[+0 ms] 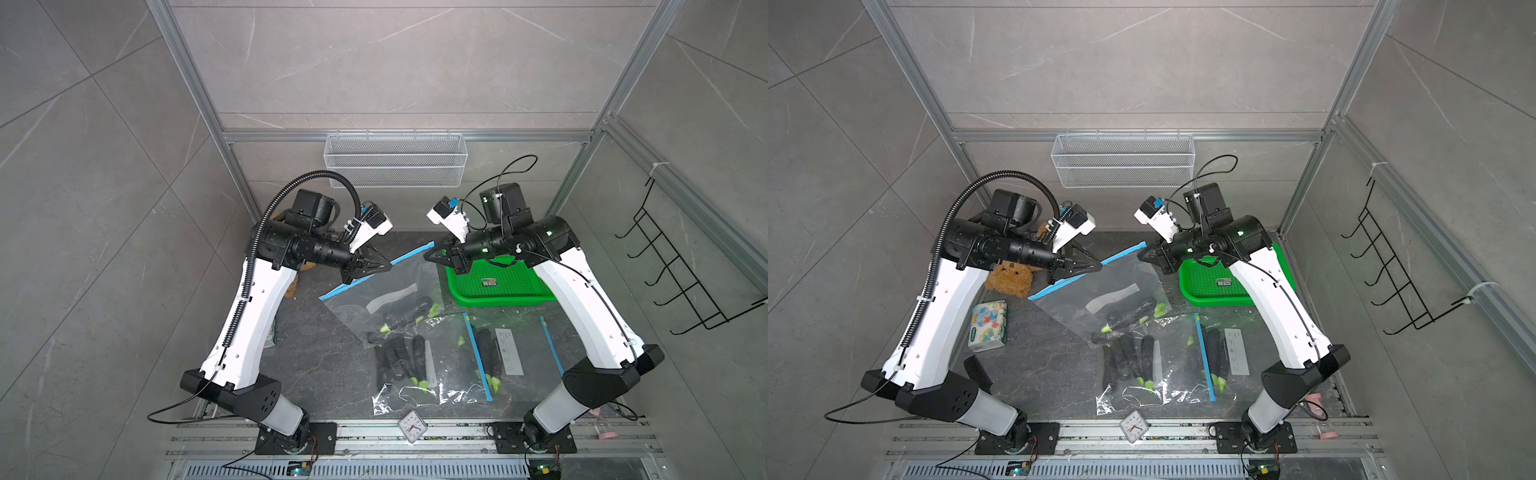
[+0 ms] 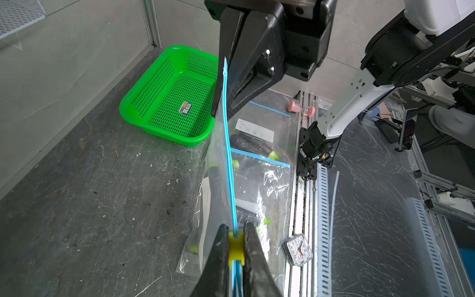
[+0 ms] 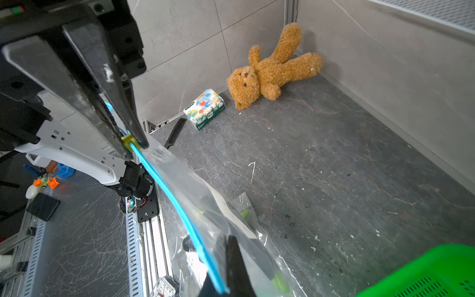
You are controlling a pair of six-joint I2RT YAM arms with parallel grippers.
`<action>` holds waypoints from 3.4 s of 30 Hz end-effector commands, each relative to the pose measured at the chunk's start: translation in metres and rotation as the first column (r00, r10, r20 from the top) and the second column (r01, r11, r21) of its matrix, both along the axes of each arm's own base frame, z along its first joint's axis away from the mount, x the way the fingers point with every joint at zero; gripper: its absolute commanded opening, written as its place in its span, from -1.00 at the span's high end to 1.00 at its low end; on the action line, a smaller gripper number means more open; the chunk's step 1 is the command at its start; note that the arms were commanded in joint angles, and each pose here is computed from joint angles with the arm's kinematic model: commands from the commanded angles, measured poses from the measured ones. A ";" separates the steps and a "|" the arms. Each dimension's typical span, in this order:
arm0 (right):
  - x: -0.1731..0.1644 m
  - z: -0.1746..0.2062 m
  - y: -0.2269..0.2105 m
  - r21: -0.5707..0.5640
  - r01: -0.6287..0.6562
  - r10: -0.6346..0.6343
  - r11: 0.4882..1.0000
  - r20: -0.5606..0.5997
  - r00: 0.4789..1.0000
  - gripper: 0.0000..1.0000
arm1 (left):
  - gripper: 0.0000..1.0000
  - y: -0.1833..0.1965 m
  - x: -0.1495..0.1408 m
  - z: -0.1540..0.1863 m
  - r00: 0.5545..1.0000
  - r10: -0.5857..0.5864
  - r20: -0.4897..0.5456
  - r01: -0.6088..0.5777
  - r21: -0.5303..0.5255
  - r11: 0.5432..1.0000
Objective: Place the eggplant in a zip-top bag and seal the zipper
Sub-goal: Zip the zipper on the zipper food storage bag, then place the zipper food storage bag at the center of the board.
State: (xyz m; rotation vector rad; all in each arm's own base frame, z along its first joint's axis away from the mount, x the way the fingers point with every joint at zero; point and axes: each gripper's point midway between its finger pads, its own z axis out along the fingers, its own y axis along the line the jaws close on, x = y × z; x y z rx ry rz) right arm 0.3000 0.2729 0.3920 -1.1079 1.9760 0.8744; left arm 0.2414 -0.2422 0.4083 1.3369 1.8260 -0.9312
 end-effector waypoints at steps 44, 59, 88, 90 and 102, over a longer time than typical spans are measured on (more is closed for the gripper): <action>0.004 -0.029 0.000 0.109 0.197 -0.181 0.974 -0.136 0.974 1.00 | 0.29 0.068 0.092 0.015 0.803 0.587 0.107 -0.590 0.004 0.807; 0.013 -0.007 0.089 0.260 0.333 -0.247 0.906 -0.313 0.917 1.00 | -0.87 0.172 0.107 0.071 0.489 0.870 -0.069 -0.850 -0.264 0.457; 0.051 -0.105 0.090 0.250 0.689 -0.591 0.680 -0.370 0.717 1.00 | -0.95 0.161 0.091 0.038 0.512 0.832 -0.214 -0.847 -0.290 0.446; 0.053 -0.109 0.083 0.242 0.702 -0.609 0.670 -0.361 0.706 1.00 | -0.96 0.162 0.090 0.035 0.507 0.833 -0.222 -0.851 -0.284 0.442; 0.070 -0.148 0.033 0.182 0.785 -0.710 0.592 -0.345 0.614 1.00 | -0.99 0.163 0.082 0.017 0.497 0.839 -0.222 -0.861 -0.242 0.447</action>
